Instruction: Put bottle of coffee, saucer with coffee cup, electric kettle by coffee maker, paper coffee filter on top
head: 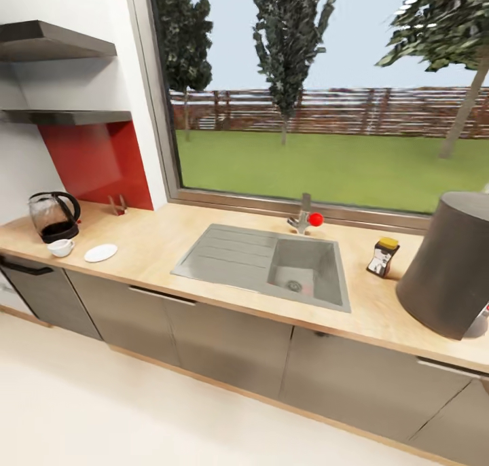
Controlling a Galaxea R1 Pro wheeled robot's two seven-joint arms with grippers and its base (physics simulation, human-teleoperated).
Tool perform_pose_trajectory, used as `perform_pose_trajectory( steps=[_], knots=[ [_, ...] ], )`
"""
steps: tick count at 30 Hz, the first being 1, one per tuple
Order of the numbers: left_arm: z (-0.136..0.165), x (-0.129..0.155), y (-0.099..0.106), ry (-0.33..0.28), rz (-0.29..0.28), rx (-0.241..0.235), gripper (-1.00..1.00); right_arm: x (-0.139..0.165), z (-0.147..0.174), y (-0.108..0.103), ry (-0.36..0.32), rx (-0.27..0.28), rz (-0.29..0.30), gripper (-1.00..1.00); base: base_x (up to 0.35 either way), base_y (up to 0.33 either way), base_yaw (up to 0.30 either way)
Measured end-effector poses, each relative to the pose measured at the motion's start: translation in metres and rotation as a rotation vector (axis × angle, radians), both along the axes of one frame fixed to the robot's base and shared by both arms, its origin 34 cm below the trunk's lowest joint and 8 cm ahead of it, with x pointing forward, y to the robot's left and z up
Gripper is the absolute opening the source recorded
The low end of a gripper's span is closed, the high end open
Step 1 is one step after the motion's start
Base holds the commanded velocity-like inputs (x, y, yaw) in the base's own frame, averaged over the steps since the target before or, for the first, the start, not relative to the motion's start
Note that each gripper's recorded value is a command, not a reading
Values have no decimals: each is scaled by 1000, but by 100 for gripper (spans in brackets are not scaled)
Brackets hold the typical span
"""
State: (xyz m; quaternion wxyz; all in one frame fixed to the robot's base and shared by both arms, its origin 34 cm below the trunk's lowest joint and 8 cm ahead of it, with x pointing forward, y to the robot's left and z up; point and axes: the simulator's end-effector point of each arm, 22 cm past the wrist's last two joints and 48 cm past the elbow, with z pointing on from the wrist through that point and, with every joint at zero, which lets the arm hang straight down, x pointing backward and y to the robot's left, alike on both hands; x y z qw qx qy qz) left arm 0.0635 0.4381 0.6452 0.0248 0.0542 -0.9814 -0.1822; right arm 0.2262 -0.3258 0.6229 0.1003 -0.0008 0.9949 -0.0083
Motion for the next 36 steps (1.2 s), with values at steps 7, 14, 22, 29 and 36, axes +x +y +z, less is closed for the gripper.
perform_pose_trajectory(
  steps=[7,14,22,29,36],
  knots=[
    [0,2,1,-6,0,0,100,2,1,0,-5,0,-1,100,105,304,274],
    [0,5,3,-14,0,1,100,4,1,0,-11,0,-2,100,187,298,259],
    [0,8,4,-17,2,4,100,6,2,0,-17,0,-2,100,217,286,194],
    [-1,10,3,-22,2,4,100,8,3,-1,-22,-2,-2,100,240,254,104],
    [-1,11,2,-24,1,4,100,8,3,-1,-23,-2,-1,100,248,248,9]
  ],
)
